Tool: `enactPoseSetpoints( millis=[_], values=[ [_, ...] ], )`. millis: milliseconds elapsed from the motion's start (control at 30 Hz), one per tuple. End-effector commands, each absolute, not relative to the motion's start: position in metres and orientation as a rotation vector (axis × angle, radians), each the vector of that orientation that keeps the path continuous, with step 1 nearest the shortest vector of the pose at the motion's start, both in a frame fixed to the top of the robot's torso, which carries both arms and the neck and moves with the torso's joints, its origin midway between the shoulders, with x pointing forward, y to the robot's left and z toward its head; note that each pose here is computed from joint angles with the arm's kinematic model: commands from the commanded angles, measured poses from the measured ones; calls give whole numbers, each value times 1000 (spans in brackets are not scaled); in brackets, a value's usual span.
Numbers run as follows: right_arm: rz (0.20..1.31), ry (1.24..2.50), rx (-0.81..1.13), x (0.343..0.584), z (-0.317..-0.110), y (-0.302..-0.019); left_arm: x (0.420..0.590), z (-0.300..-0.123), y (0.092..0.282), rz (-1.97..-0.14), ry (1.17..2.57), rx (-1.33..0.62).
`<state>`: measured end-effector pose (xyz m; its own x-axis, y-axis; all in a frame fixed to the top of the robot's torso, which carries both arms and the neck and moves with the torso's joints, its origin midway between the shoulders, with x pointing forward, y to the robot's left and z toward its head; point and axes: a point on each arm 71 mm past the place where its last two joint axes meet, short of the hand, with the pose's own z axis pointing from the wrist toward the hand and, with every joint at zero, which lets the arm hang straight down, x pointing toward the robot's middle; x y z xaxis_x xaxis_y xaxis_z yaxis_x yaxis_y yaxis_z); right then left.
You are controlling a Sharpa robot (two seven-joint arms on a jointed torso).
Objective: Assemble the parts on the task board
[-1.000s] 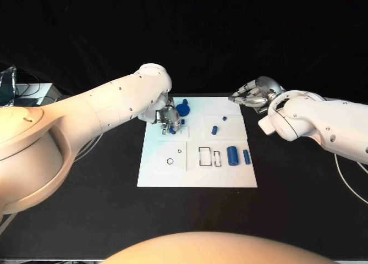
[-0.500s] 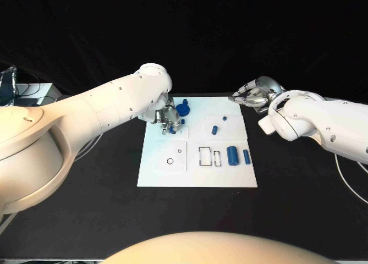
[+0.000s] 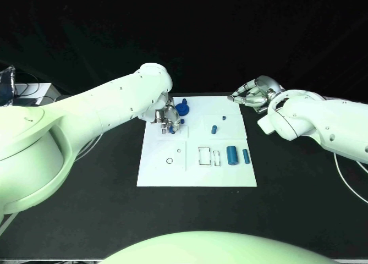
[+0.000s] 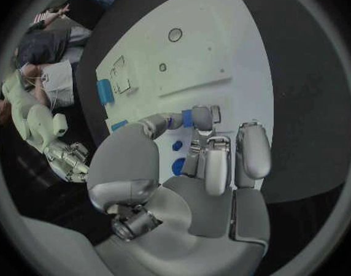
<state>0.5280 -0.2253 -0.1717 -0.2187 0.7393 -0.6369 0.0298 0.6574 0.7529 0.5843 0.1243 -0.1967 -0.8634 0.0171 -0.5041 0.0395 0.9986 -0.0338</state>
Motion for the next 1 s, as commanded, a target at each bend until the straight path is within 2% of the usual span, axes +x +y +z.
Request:
enactPoseSetpoints(
  millis=[33,1000],
  values=[
    [749,1684,611,528,-171,-223,580,-206,123,-45,2653,65],
    [746,1678,599,527,-170,-224,582,-207,127,-32,2643,1]
  ],
)
